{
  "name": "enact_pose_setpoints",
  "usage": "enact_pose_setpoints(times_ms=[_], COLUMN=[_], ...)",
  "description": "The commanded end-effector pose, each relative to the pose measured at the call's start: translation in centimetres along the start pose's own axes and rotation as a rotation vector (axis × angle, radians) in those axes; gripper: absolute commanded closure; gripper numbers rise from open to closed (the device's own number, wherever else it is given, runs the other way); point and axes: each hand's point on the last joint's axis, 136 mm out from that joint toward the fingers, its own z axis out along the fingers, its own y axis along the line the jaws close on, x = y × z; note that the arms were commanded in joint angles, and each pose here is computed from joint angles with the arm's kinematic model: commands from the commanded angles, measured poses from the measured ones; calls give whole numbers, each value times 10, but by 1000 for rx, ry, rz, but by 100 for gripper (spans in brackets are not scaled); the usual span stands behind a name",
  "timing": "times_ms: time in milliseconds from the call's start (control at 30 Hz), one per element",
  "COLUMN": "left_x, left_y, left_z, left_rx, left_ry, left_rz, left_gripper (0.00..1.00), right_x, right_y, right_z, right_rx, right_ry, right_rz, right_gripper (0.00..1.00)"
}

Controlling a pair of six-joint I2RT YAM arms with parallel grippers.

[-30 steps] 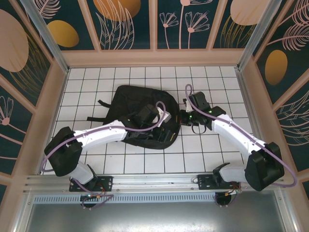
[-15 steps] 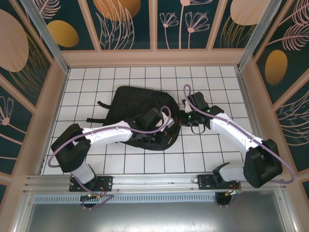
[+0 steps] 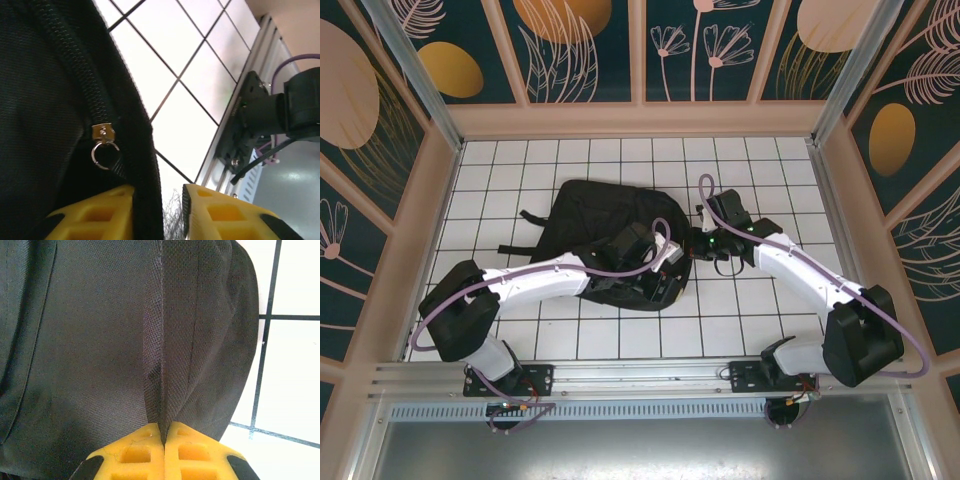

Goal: Pack books, pencil case, and school supplies into a backpack

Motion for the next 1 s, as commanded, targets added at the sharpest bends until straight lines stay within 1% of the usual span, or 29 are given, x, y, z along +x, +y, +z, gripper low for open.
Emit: enact_pose_setpoints(times_ms=[0, 100, 167, 267, 433, 533, 600, 667, 833, 933, 967], left_x=[0, -5, -8, -12, -24, -27, -27, -28, -32, -34, -34], left_y=[-36, -37, -36, -29, -18, -19, -21, -22, -25, -25, -24], left_z=[-5, -6, -6, -6, -16, -19, -18, -18, -20, -20, -21], left_rx=[179, 182, 175, 155, 146, 159, 178, 191, 203, 196, 194], left_ry=[0, -17, -28, -51, -121, -140, -142, -147, -156, -163, -166], left_rz=[4, -9, -21, -42, -87, -99, -107, -113, -115, -115, -117], left_gripper=[68, 68, 70, 78, 91, 94, 94, 89, 84, 74, 74], right_x=[-15, -14, -13, -12, -8, -7, -7, -6, -4, -3, -2], right_y=[13, 14, 15, 16, 15, 16, 17, 18, 18, 18, 18], right_z=[-1, 0, 0, 0, 1, 1, 1, 1, 4, 5, 5], right_rx=[-40, -47, -55, -60, -60, -65, -67, -70, -70, -68, -69], right_ry=[-54, -54, -52, -52, -47, -45, -44, -43, -37, -36, -32], right_rz=[-17, -13, -9, -9, -8, -9, -9, -9, -9, -10, -9], right_gripper=[100, 100, 100, 100, 100, 100, 100, 100, 100, 100, 100])
